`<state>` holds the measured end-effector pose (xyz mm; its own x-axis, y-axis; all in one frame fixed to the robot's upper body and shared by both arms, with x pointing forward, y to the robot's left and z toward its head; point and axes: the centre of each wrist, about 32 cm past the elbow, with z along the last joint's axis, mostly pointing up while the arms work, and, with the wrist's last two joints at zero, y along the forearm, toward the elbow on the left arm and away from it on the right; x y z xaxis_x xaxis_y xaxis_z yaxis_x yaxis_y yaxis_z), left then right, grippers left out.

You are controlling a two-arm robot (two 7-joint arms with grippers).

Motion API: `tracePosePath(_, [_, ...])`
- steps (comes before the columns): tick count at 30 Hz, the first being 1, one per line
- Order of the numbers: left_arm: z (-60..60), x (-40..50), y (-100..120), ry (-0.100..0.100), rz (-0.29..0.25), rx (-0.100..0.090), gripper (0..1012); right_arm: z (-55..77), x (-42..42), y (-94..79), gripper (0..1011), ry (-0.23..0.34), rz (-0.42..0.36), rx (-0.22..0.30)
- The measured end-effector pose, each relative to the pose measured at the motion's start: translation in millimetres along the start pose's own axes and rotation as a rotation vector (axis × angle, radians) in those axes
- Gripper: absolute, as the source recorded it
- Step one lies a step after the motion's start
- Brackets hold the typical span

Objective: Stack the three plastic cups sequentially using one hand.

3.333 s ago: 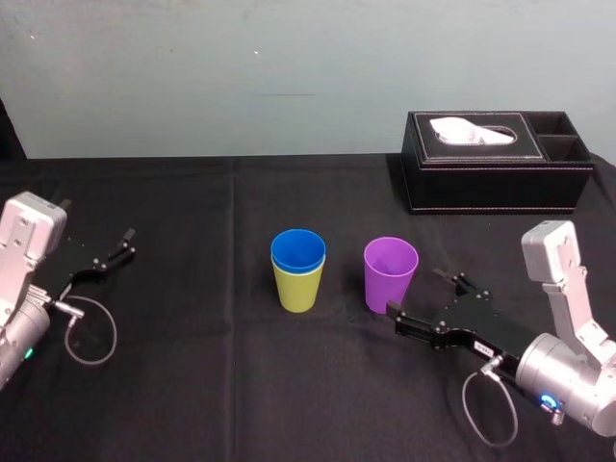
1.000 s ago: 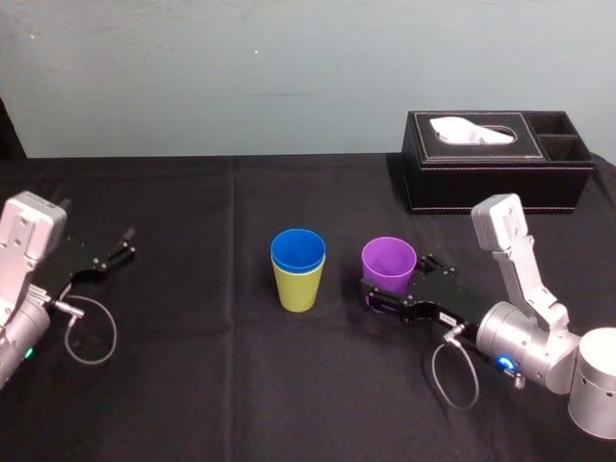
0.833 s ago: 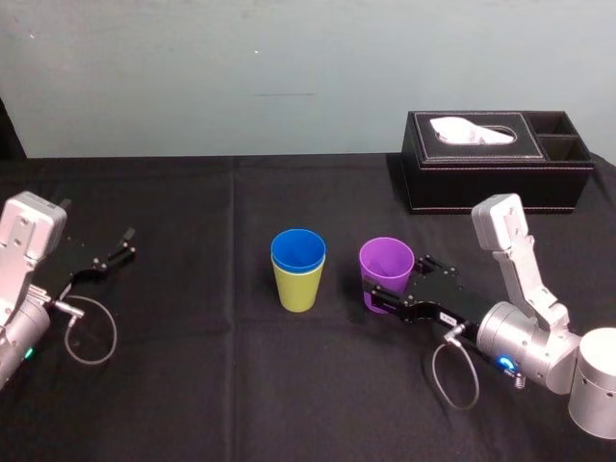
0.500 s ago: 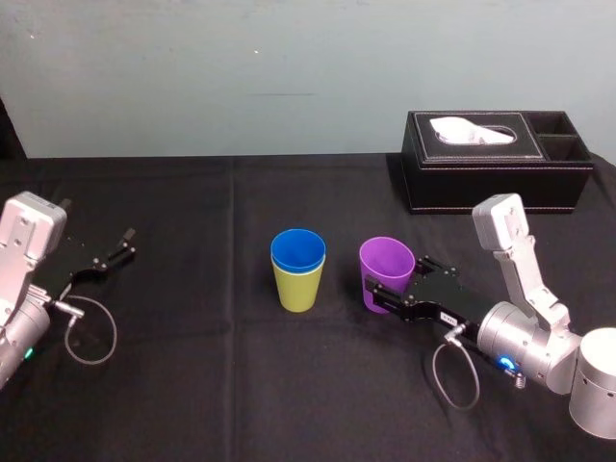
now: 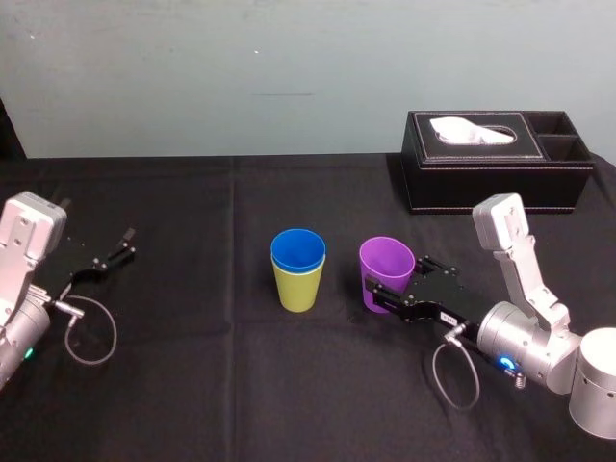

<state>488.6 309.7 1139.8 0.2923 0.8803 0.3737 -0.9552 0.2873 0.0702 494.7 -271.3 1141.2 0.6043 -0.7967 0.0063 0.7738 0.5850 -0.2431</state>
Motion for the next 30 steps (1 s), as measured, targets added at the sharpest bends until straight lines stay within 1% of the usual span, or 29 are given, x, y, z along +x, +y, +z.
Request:
tracePosePath(4, [0.0, 0.0, 0, 0.000, 0.000, 0.000, 1010, 0.0, -0.2, -0.2, 732, 0.001, 0.000, 0.002])
tracePosePath(8, [0.0, 0.0, 0, 0.000, 0.000, 0.000, 1010, 2.8, -0.8, -3.4, 732, 0.003, 0.000, 0.019])
tracePosePath(14, [0.0, 0.0, 0, 0.000, 0.000, 0.000, 1010, 14.1, -2.4, -13.6, 732, -0.001, 0.000, 0.051])
tracePosePath(20, [0.0, 0.0, 0, 0.000, 0.000, 0.000, 1010, 30.3, -3.0, -24.9, 732, -0.004, 0.002, 0.083])
tracePosePath(23, [0.0, 0.0, 0, 0.000, 0.000, 0.000, 1010, 42.3, -2.9, -29.8, 732, -0.015, 0.009, 0.100])
tracePosePath(27, [0.0, 0.0, 0, 0.000, 0.000, 0.000, 1010, 50.4, -3.3, -32.0, 732, -0.018, 0.017, 0.111])
tracePosePath(30, [0.0, 0.0, 0, 0.000, 0.000, 0.000, 1010, 63.5, -4.1, -33.2, 732, -0.029, 0.032, 0.135])
